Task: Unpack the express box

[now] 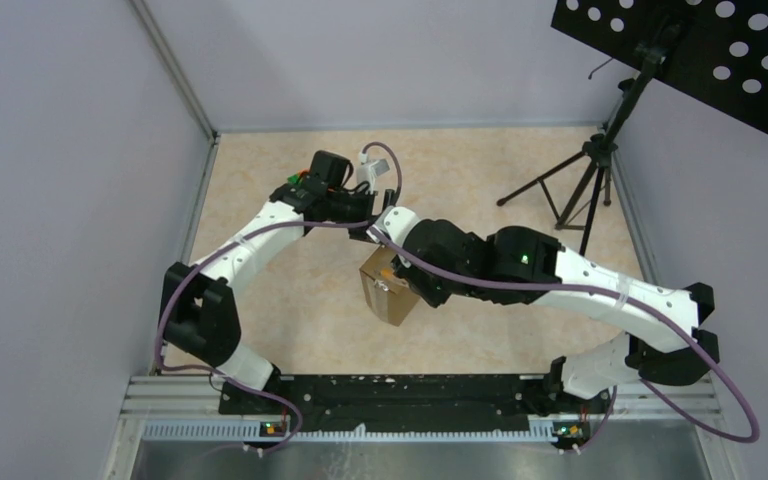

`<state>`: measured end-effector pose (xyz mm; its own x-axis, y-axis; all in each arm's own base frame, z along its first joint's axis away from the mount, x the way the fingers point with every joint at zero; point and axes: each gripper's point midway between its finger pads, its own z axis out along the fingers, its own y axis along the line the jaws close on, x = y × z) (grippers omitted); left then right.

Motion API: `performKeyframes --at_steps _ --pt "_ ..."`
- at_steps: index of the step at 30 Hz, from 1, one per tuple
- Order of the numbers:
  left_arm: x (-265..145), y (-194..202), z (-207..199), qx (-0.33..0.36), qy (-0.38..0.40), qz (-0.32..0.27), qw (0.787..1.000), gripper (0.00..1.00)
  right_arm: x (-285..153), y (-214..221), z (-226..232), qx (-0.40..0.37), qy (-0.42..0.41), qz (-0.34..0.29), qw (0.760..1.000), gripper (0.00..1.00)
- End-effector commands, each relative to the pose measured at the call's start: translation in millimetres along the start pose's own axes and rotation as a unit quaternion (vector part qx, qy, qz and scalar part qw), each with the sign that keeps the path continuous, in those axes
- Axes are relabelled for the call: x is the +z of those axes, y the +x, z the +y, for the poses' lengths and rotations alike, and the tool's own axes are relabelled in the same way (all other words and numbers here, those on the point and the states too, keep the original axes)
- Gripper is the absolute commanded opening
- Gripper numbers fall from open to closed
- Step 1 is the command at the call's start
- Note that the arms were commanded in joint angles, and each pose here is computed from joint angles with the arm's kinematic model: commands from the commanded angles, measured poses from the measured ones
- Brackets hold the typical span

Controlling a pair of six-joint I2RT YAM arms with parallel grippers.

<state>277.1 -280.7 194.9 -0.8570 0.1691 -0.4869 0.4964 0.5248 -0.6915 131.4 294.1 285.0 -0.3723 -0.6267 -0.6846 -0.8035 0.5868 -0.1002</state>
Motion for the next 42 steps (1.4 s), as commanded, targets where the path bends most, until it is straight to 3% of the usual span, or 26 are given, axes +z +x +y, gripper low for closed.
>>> performKeyframes --at_steps 1,16,42 --pt "-13.8 -0.7 -7.6 0.015 0.009 -0.019 1.0 0.94 -8.6 -20.9 10.4 -0.011 -0.017 -0.037 0.999 0.0" --pt "-5.6 25.4 10.9 -0.007 -0.004 0.014 1.0 0.9 8.1 -24.1 7.6 -0.026 0.012 -0.04 0.999 0.0" --pt "-0.9 29.5 17.3 -0.014 -0.007 0.022 1.0 0.89 18.0 -2.7 11.3 -0.031 0.006 -0.008 0.999 0.0"
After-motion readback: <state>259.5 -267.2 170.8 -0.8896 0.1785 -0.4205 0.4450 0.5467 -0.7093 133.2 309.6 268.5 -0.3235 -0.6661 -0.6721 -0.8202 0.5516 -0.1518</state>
